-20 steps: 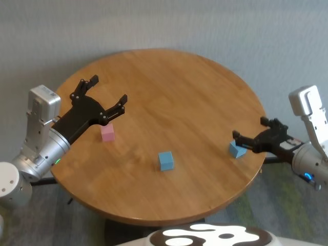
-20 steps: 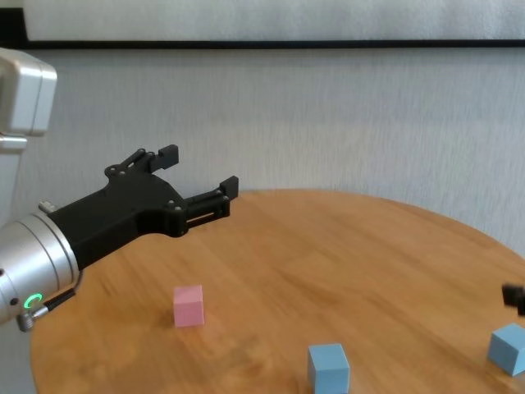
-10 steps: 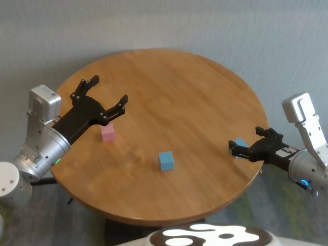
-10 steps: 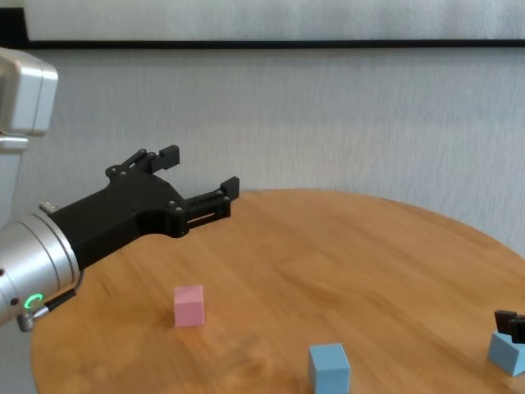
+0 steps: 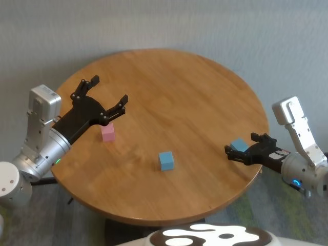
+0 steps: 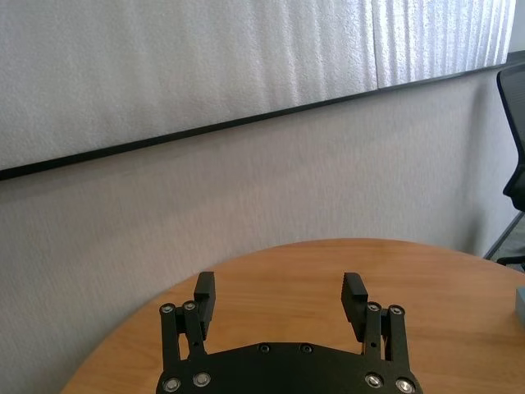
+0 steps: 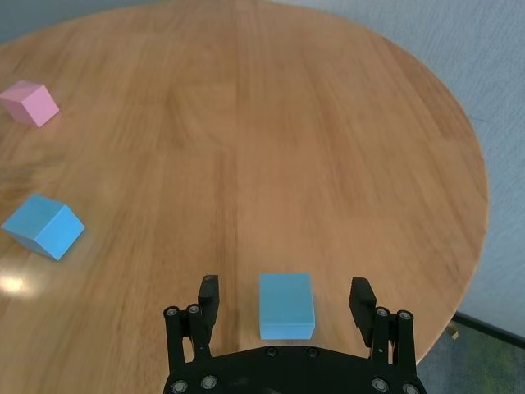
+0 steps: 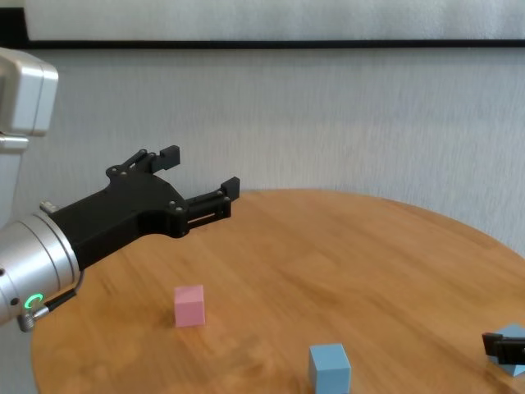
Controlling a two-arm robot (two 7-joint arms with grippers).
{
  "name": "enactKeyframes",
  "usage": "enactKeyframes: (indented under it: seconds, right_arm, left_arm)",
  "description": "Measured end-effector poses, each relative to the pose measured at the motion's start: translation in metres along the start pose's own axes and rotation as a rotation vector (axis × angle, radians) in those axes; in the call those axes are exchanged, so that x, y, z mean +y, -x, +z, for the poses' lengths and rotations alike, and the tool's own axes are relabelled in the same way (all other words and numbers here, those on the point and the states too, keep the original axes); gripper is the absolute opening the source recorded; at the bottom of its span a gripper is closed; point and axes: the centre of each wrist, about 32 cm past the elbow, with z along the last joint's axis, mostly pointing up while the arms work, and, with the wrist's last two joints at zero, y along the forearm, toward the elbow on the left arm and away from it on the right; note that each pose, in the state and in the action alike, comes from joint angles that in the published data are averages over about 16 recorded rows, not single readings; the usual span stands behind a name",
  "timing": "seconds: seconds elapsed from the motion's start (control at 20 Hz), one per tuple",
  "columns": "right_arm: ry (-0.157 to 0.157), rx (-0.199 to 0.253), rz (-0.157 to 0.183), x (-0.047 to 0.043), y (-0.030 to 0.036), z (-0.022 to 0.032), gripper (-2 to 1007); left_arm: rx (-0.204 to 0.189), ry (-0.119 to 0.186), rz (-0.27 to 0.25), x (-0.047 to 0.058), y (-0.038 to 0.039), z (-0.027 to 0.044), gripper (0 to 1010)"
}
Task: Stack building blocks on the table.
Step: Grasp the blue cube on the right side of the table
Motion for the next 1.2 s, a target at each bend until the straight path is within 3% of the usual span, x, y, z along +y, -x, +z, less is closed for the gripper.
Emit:
enactKeyframes:
  seconds: [0.45, 1.2]
  right_arm:
    - [0.027, 0.006, 0.009, 0.0097, -0.0004, 0.0028, 1005]
    - [0.050, 0.016, 0.006, 0.0147, -0.0010, 0.0055, 1006]
  left_arm:
    - [0.000, 0.000, -0.001, 0.000, 0.0000, 0.0001, 1000]
    - [0.000, 0.000, -0.001, 0.000, 0.0000, 0.0001, 1000]
